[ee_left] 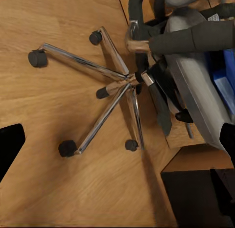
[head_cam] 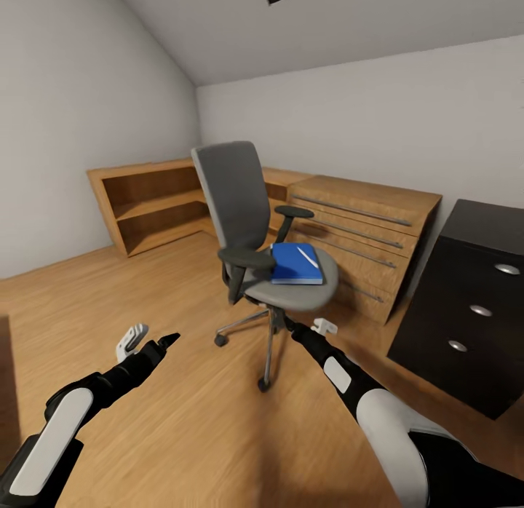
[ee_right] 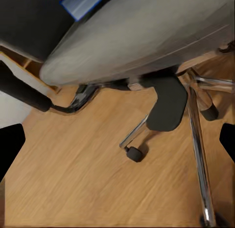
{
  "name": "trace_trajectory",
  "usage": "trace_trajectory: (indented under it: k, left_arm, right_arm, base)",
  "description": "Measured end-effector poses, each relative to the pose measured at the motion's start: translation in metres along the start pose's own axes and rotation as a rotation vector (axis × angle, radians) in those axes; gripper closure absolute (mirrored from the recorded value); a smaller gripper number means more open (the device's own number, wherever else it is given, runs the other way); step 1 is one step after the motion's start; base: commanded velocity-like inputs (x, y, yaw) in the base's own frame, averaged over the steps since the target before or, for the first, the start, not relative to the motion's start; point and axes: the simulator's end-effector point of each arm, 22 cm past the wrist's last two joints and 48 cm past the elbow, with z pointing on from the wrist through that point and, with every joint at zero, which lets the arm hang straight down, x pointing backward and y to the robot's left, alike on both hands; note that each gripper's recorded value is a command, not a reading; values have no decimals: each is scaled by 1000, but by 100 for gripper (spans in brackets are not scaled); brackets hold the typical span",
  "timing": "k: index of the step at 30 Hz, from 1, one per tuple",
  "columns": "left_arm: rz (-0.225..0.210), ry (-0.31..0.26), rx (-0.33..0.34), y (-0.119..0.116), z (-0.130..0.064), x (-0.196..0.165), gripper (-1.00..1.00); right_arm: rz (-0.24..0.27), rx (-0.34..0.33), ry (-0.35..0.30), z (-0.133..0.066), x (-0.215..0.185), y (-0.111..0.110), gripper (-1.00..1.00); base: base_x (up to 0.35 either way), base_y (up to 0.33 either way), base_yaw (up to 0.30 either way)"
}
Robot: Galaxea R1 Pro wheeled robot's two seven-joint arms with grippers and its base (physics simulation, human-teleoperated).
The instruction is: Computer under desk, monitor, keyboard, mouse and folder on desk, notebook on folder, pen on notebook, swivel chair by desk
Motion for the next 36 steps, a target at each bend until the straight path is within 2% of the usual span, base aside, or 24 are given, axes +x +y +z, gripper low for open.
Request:
trace_trajectory:
  k: [7,12,14,16,17,21,22,23,25,26,28,29,31,32,33,34,35,36]
  left_arm:
    - [3,32,-11,4,5,14,-100]
    - [15,110,-45,18,16,50,-100]
    - [22,137,-55,22,19,63,-100]
    - [35,159,-53,20,21,74,-100]
    - [53,180,-50,17,22,86,-100]
    - [70,183,-63,21,22,88,-100]
    - [83,182,-79,27,23,88,-100]
    - [96,188,-109,38,24,92,-100]
    - [112,196,-121,41,23,97,-100]
    - [181,236,-139,44,25,119,-100]
    - [226,261,-164,49,24,129,-100]
    - [272,305,-213,69,24,148,-100]
    - [320,330,-224,70,23,159,-100]
    - [381,356,-238,75,21,172,-100]
    - [441,343,-274,89,25,186,-100]
    - [435,340,-304,100,27,199,-100]
    - [448,350,-363,124,26,214,-100]
    - [464,350,-376,128,25,213,-100]
  right_arm:
    - [-5,5,-2,0,-1,-1,-100]
    - [-21,7,3,0,0,-2,-100]
    - [-47,35,20,-2,4,-11,-100]
    - [-55,87,39,-5,10,-28,-100]
    - [-62,153,57,-14,13,-58,-100]
    - [-69,200,74,-29,20,-87,-100]
    - [-68,218,85,-38,28,-99,-100]
    - [-68,251,105,-55,42,-120,-100]
    - [-70,265,109,-64,44,-129,-100]
    - [-73,290,117,-76,52,-145,-100]
    - [-71,310,136,-88,64,-154,-100]
    - [-73,335,150,-106,84,-167,-100]
    - [-83,347,140,-116,90,-171,-100]
    - [-96,360,128,-127,98,-177,-100]
    - [-119,384,104,-145,109,-187,-100]
    - [-128,395,98,-155,114,-192,-100]
    - [-160,410,55,-173,120,-197,-100]
    - [-166,412,48,-177,120,-197,-100]
  base:
    - [-326,-102,0]
    - [-266,-188,0]
    - [-105,-135,0]
    - [-33,-44,0]
    - [-9,-12,0]
    - [-3,-5,0]
    - [0,0,0]
    - [0,0,0]
    - [0,0,0]
    - [0,0,0]
    - [0,0,0]
    - [0,0,0]
    - [0,0,0]
    - [0,0,0]
    - [0,0,-20]
    - [0,0,-184]
    - [0,0,-198]
    - [0,0,-211]
